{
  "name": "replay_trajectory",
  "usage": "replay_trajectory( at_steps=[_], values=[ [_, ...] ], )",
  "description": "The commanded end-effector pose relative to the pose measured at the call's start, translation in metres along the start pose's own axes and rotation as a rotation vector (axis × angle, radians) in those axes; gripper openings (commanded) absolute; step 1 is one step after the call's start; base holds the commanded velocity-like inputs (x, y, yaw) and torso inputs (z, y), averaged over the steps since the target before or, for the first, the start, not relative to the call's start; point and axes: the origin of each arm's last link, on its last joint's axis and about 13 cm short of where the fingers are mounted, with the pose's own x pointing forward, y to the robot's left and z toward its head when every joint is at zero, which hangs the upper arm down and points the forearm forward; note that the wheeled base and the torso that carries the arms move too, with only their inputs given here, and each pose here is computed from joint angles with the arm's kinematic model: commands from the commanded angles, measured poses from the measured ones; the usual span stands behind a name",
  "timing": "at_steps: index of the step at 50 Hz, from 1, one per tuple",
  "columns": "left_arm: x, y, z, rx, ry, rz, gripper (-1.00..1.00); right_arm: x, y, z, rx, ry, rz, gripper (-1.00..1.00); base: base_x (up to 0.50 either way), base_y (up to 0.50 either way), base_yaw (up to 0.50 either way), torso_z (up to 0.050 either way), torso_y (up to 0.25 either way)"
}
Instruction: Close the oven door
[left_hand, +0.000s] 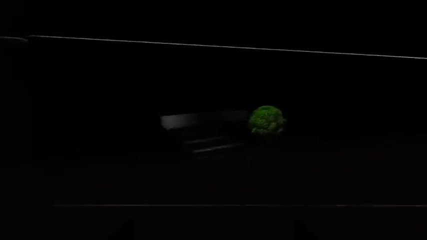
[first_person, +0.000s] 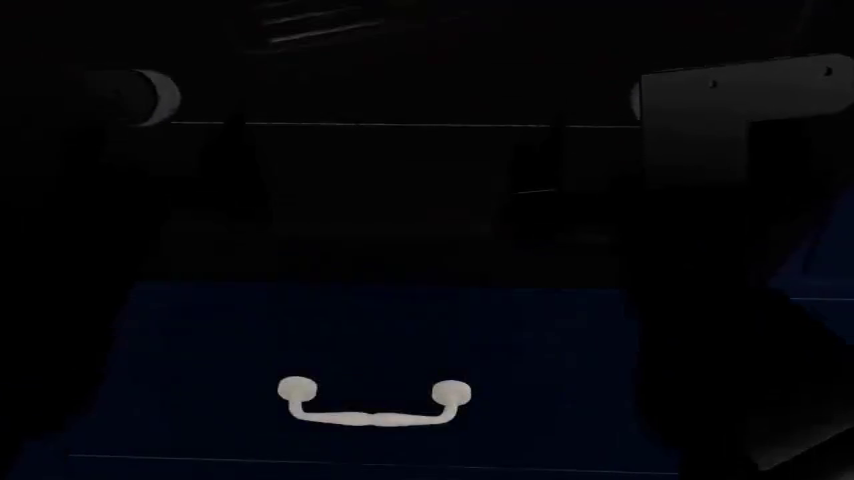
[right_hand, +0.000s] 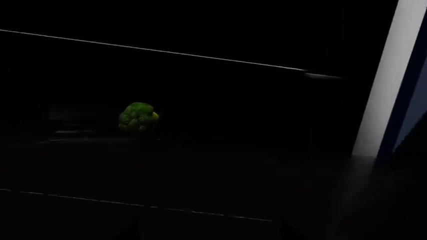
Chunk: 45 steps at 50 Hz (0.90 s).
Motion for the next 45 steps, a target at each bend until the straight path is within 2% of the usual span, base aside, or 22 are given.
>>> replay_trajectory(
  at_steps=[1, 7, 14, 22, 30, 33, 41, 45],
  values=[
    [0.044, -0.008, 0.007, 0.022, -0.009, 0.030, 1.00, 0.042, -0.017, 0.006, -0.095, -0.041, -0.032, 1.00, 0.00, 0.00, 0.00, 0.000, 0.000],
    [0.063, -0.015, 0.002, 0.020, 0.018, 0.039, 1.00, 0.063, -0.024, -0.002, -0.080, -0.031, -0.030, 1.00, 0.00, 0.00, 0.00, 0.000, 0.000],
    [0.076, -0.026, -0.004, 0.032, 0.026, 0.019, 1.00, 0.082, -0.036, -0.005, -0.082, -0.033, -0.050, 1.00, 0.00, 0.00, 0.00, 0.000, 0.000],
    [0.097, -0.029, -0.009, 0.041, 0.008, 0.024, 1.00, 0.104, -0.041, -0.014, -0.137, -0.047, -0.062, 1.00, 0.00, 0.00, 0.00, 0.000, 0.000],
    [0.106, -0.036, -0.004, 0.063, 0.013, 0.018, 1.00, 0.115, -0.044, -0.017, -0.136, -0.047, -0.080, 1.00, 0.00, 0.00, 0.00, 0.000, 0.000],
    [0.109, -0.036, -0.003, 0.043, 0.016, 0.020, 1.00, 0.118, -0.046, -0.020, -0.138, -0.043, -0.090, 1.00, 0.05, 0.00, 0.01, 0.005, 0.000],
    [0.112, -0.039, -0.002, 0.051, 0.018, 0.018, 1.00, 0.117, -0.053, -0.022, -0.130, -0.033, -0.127, 1.00, 0.10, 0.00, 0.03, 0.004, 0.000],
    [0.105, -0.041, -0.004, 0.043, 0.014, -0.004, 1.00, 0.116, -0.050, -0.024, -0.131, -0.041, -0.100, 1.00, 0.11, 0.00, 0.03, 0.008, 0.000]
  ],
)
